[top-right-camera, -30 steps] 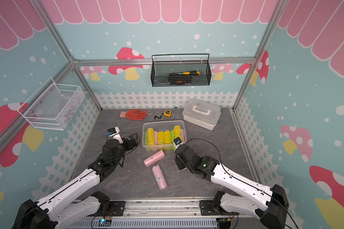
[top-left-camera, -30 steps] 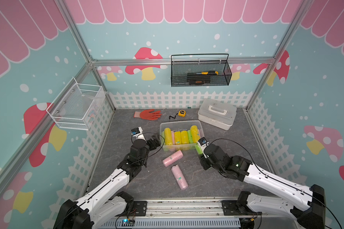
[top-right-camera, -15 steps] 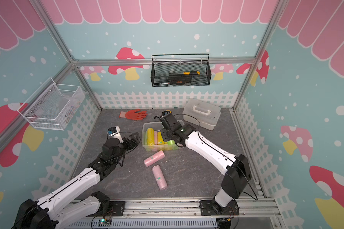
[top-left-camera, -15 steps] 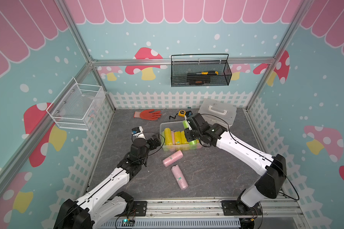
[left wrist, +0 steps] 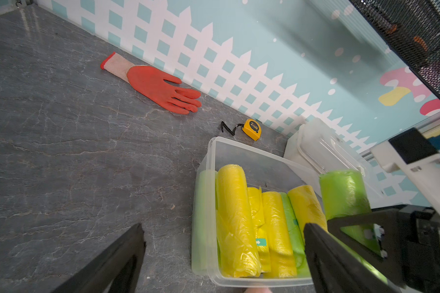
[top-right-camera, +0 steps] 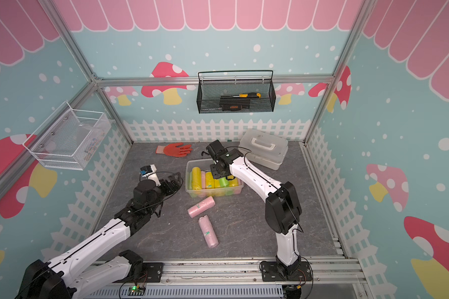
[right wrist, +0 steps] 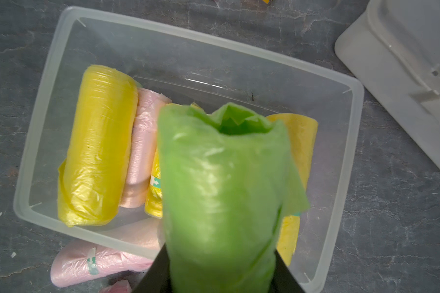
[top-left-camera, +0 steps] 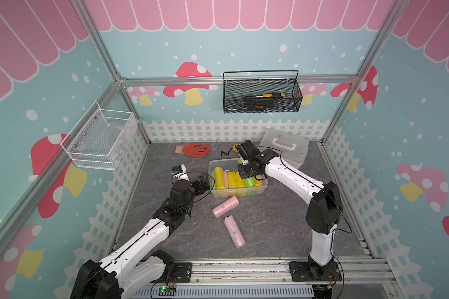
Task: Put the roll of trash bags into the storage box
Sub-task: Place the roll of trash bags in the storage box.
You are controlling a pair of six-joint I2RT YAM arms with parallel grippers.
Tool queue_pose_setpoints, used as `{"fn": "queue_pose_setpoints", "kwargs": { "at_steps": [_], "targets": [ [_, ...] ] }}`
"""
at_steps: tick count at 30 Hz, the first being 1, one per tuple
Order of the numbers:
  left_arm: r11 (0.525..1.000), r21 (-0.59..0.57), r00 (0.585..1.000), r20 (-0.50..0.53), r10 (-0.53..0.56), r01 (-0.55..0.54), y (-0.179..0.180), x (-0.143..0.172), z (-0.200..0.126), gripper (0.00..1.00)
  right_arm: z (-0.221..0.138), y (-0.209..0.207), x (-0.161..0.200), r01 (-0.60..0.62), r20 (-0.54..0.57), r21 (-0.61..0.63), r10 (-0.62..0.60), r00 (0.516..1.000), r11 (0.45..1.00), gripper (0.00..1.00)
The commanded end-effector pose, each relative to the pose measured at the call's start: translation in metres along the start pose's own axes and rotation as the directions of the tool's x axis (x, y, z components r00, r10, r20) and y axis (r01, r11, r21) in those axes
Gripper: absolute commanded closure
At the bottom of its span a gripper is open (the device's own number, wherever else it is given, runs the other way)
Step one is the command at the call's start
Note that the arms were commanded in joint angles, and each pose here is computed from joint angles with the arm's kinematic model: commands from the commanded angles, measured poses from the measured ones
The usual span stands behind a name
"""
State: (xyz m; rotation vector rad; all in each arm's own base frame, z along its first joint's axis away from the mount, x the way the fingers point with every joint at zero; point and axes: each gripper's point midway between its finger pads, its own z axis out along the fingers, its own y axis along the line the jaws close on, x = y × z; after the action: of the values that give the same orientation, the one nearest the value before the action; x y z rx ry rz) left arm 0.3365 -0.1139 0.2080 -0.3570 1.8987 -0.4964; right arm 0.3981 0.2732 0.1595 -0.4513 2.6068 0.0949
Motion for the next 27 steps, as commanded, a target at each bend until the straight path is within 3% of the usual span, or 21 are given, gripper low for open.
{"fn": "queue_pose_setpoints", "kwargs": {
  "at_steps": [1, 17, 27],
  "targets": [
    [1.0, 0.008, 1.0, -0.002, -0.011, 0.011, -0.004, -0.006, 0.001, 0.02, 0.013, -0.007, 0.004, 0.018, -0.049, 0.025, -0.017, 0.999, 1.0, 0.79],
    [1.0, 0.009, 1.0, -0.012, -0.018, 0.018, -0.004, -0.005, 0.002, 0.02, 0.062, 0.0, 0.017, 0.003, -0.152, 0.025, 0.001, 0.988, 1.0, 0.75],
    [1.0, 0.001, 0.999, -0.019, -0.026, 0.026, -0.003, -0.003, 0.003, 0.02, 0.075, -0.005, 0.029, -0.003, -0.205, 0.067, 0.017, 0.979, 0.998, 0.51]
  ]
}}
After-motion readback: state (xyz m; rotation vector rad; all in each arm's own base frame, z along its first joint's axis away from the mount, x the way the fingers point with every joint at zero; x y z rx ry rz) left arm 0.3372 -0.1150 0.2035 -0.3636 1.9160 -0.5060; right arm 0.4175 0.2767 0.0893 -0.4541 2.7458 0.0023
